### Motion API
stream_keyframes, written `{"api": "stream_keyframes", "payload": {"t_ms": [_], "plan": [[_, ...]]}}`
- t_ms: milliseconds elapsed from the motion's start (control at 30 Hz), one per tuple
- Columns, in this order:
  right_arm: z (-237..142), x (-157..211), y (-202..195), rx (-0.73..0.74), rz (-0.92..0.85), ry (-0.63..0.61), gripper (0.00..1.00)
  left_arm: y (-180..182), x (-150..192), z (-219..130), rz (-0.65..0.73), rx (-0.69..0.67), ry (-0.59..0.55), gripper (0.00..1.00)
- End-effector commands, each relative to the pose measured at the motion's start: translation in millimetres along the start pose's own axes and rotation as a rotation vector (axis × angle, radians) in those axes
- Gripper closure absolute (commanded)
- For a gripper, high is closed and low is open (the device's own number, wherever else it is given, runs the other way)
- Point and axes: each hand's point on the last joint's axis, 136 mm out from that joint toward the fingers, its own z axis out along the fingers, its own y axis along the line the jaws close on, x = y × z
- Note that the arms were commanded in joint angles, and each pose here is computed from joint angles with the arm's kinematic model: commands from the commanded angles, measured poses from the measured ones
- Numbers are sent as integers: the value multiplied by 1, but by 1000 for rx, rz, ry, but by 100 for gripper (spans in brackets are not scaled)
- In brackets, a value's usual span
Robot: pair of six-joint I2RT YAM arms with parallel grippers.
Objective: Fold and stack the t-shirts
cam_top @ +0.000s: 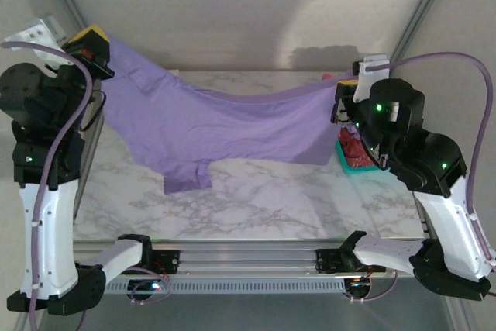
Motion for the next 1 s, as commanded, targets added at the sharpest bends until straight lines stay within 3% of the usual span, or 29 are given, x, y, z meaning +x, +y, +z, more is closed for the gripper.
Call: {"api": "stream_keyframes", "payload": {"t_ms": [0,533,833,967], "plan": [[-27,-23,-8,-40,38,-83,100,-22,-31,-15,32,65,-66,100],[-80,-3,-16,-189,155,-44,100,-26,-50,-91,33,18,-91,100],[-80,-4,-23,-146,151,-46,100,-19,-63,-102,75,-60,-95,100],[-62,0,-27,-73,122,-35,100,0,-52,-88,98,-150,-55,100]]}}
